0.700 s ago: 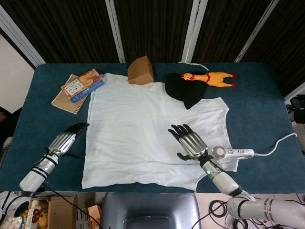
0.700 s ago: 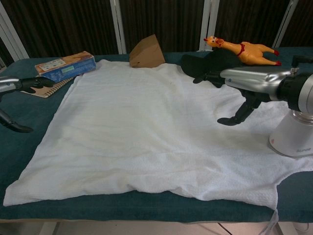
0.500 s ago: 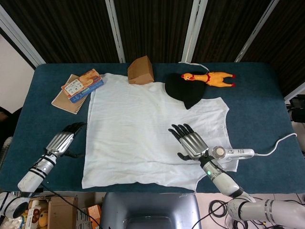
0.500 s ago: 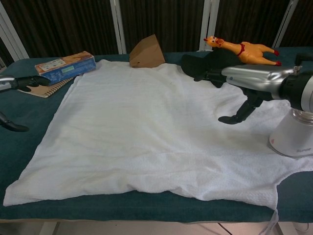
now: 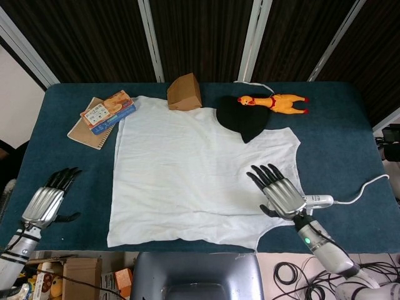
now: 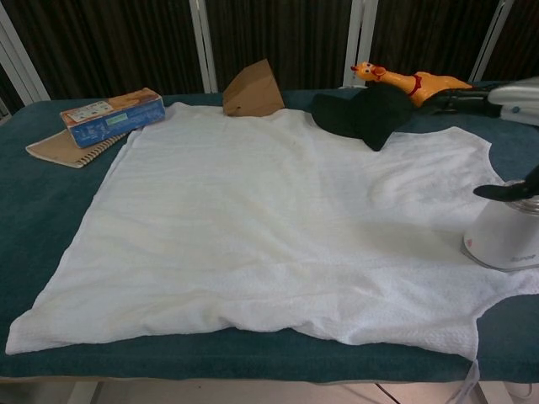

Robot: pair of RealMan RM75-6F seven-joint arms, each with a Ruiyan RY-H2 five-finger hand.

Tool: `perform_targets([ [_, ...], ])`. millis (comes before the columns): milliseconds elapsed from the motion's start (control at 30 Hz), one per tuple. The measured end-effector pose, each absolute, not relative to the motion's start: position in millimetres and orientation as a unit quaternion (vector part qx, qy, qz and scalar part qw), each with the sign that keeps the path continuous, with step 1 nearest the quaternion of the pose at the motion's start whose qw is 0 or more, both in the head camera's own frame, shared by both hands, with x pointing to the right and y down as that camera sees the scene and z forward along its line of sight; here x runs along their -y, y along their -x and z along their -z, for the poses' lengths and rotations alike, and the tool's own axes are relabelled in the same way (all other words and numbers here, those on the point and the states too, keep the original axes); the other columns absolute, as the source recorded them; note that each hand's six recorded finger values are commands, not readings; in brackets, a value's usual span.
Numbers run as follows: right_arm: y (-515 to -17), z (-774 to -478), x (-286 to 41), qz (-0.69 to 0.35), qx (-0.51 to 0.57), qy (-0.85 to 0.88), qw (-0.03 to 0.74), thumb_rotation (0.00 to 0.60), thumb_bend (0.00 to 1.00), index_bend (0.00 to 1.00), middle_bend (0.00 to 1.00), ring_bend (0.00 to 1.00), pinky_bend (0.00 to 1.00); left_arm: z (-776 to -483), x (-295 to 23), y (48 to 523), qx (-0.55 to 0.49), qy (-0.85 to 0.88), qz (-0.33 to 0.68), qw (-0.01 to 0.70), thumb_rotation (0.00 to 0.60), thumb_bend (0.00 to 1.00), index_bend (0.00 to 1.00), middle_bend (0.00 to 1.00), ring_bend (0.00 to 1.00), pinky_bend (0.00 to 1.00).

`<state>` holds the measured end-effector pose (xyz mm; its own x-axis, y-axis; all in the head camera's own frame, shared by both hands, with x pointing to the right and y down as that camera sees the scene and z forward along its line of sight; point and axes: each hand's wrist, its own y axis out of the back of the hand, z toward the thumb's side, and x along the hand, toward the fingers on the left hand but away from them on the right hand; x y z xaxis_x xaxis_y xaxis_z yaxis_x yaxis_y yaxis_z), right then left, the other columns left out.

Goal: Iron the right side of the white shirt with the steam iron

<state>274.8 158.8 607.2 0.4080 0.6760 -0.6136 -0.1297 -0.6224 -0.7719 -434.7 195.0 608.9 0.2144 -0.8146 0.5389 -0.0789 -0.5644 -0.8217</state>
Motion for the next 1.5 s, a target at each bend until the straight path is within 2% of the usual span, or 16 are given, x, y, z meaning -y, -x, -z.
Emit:
perform_targets([
  [200, -336, -598, -173, -0.557, 0.186, 0.732, 0.345, 0.600, 0.25, 0.00, 0.02, 0.00, 0.00, -589, -240, 455, -0.313, 0.675, 0.565, 0.357, 0.600, 0.06, 0.07, 0.05, 0.00, 0.10],
  [333, -364, -605, -176, -0.580, 0.185, 0.731, 0.308, 0.600, 0.25, 0.01, 0.07, 0.00, 0.01, -596, -247, 458, -0.308, 0.675, 0.570, 0.353, 0.600, 0.06, 0.07, 0.06, 0.00, 0.10],
  [500, -389, -623, -175, -0.606, 0.173, 0.728, 0.270, 0.600, 0.25, 0.08, 0.12, 0.04, 0.05, -607, -247, 455, -0.299, 0.681, 0.574, 0.342, 0.600, 0.06, 0.07, 0.06, 0.00, 0.10],
  [667, -397, -638, -168, -0.614, 0.176, 0.729, 0.247, 0.600, 0.25, 0.16, 0.17, 0.12, 0.16, -616, -248, 451, -0.285, 0.687, 0.578, 0.335, 0.600, 0.06, 0.07, 0.06, 0.00, 0.10],
  [867, -399, -646, -164, -0.616, 0.175, 0.731, 0.237, 0.600, 0.28, 0.20, 0.20, 0.16, 0.20, -619, -246, 449, -0.282, 0.687, 0.580, 0.335, 0.600, 0.06, 0.07, 0.06, 0.00, 0.10],
  [1133, -397, -649, -166, -0.615, 0.172, 0.739, 0.215, 0.600, 0.37, 0.36, 0.31, 0.29, 0.33, -622, -247, 450, -0.278, 0.688, 0.585, 0.327, 0.600, 0.06, 0.07, 0.06, 0.00, 0.10],
  [1500, -399, -651, -166, -0.623, 0.162, 0.736, 0.212, 0.600, 0.37, 0.37, 0.31, 0.30, 0.37, -622, -248, 451, -0.275, 0.689, 0.587, 0.325, 0.600, 0.06, 0.07, 0.06, 0.00, 0.10],
])
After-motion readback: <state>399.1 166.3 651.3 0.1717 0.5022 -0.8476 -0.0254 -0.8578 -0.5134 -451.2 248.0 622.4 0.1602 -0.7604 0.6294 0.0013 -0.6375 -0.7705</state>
